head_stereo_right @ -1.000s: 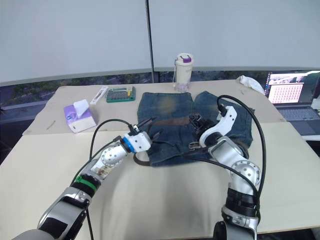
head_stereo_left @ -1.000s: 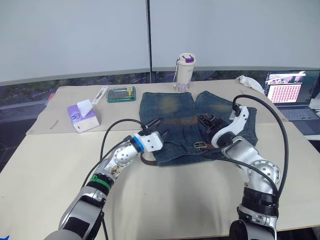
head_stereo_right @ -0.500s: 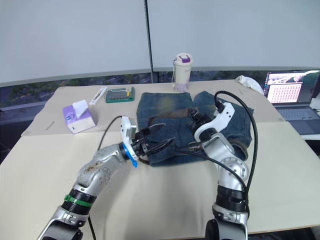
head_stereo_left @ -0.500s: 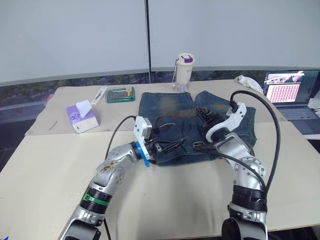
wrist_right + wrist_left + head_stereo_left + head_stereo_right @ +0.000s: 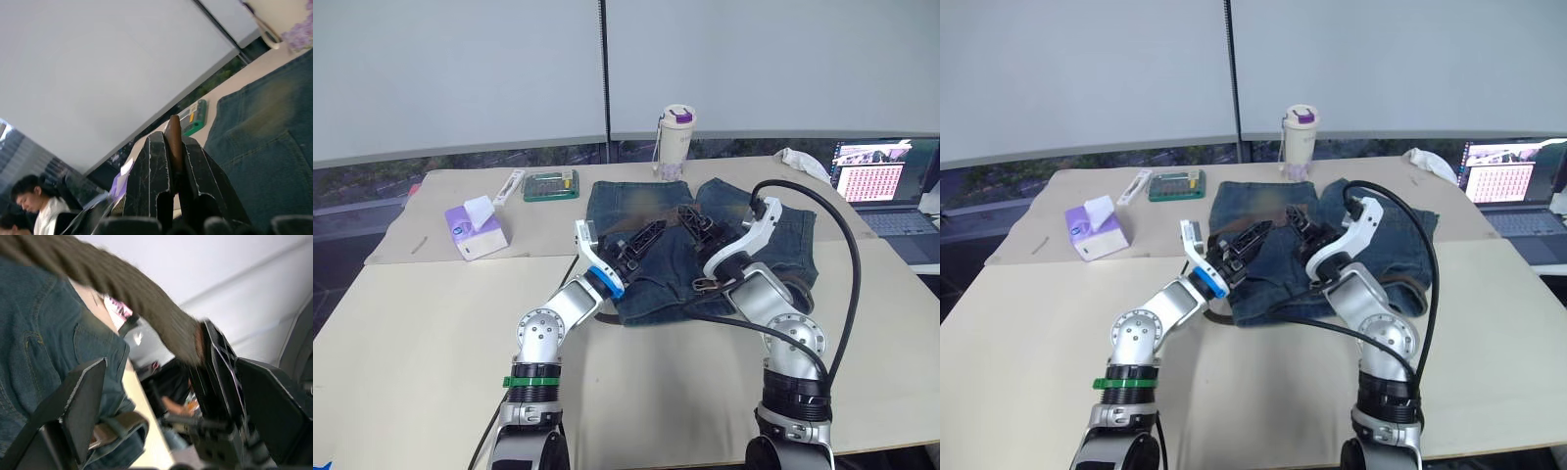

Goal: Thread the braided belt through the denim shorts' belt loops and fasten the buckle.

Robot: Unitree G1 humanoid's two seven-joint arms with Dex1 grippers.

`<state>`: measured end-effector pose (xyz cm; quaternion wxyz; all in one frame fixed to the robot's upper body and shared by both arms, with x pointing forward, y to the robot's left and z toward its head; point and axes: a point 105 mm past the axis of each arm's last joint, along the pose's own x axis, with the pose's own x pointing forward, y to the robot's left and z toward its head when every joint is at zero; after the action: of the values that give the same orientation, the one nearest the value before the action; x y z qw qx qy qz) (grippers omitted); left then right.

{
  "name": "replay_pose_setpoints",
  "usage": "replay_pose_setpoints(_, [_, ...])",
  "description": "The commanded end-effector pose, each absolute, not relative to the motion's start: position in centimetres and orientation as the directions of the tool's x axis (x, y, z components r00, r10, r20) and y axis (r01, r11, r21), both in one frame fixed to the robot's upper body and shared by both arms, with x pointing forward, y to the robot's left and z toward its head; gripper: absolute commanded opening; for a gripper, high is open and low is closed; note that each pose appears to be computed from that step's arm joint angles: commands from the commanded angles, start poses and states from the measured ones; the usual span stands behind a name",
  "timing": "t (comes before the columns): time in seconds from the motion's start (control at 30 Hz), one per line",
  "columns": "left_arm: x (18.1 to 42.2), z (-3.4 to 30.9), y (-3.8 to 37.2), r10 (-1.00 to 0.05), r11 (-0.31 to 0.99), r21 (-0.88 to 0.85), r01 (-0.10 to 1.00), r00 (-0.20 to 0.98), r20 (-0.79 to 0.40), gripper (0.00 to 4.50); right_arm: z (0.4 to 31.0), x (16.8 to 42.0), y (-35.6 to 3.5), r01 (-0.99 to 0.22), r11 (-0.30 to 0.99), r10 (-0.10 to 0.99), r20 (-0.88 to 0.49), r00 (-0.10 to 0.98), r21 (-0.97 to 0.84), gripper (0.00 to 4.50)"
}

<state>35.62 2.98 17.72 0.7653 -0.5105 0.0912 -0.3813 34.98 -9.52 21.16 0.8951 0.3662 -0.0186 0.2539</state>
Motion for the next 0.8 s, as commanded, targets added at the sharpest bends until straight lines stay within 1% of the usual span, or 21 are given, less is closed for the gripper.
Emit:
replay_pose_setpoints(0.03, [36.1,18.8,3.1,-0.653,0.169,-0.852,0.496,0.703,0.28,2.68,21.9,34.2,-9.1,-0.518,0.598,0.478,0.247,0.843,0.612,0.0])
replay_pose_setpoints(0.2, [35.5,19.2,2.8,-0.677,0.151,-0.837,0.526,0.672,0.301,1.08,21.5,33.8,-8.7,-0.534,0.595,0.513,0.228,0.828,0.6,0.0])
replay_pose_setpoints(0.23, [35.5,19.3,2.7,-0.677,0.148,-0.838,0.526,0.671,0.301,0.58,21.4,33.7,-8.7,-0.535,0.596,0.516,0.224,0.826,0.599,0.0])
replay_pose_setpoints(0.27, [35.5,19.2,2.7,-0.68,0.152,-0.836,0.528,0.669,0.299,0.47,21.3,33.7,-8.6,-0.535,0.598,0.519,0.22,0.826,0.597,0.0])
replay_pose_setpoints(0.3, [35.5,19.2,2.7,-0.683,0.158,-0.832,0.531,0.668,0.297,0.04,21.2,33.7,-8.6,-0.534,0.6,0.52,0.216,0.826,0.595,0.0])
replay_pose_setpoints(0.47, [35.6,18.7,3.2,-0.675,0.177,-0.836,0.52,0.682,0.281,0.04,20.9,33.8,-9.0,-0.524,0.628,0.511,0.203,0.835,0.576,0.0])
replay_pose_setpoints(0.5, [35.6,18.6,3.4,-0.674,0.188,-0.835,0.518,0.686,0.274,0.02,20.7,33.8,-9.2,-0.517,0.632,0.509,0.193,0.839,0.578,0.43])
replay_pose_setpoints(0.53, [35.6,18.4,3.6,-0.673,0.2,-0.833,0.516,0.69,0.266,0.0,20.8,33.6,-9.1,-0.54,0.612,0.533,0.204,0.821,0.578,0.88])
replay_pose_setpoints(0.57, [35.6,18.3,3.7,-0.673,0.214,-0.829,0.516,0.693,0.257,0.0,20.8,33.2,-9.1,-0.567,0.612,0.558,0.207,0.804,0.552,1.15])
replay_pose_setpoints(0.63, [35.7,17.9,4.3,-0.673,0.256,-0.819,0.513,0.703,0.229,0.0,20.7,32.6,-9.3,-0.615,0.656,0.601,0.191,0.776,0.437,1.87])
replay_pose_setpoints(0.73, [35.5,17.3,5.1,-0.69,0.309,-0.797,0.519,0.699,0.187,0.0,20.1,31.8,-10.0,-0.65,0.702,0.634,0.161,0.757,0.29,2.95])
replay_pose_setpoints(0.8, [35.2,16.2,5.5,-0.719,0.38,-0.763,0.523,0.686,0.112,0.0,19.0,31.3,-10.9,-0.66,0.731,0.652,0.109,0.75,0.171,3.6])
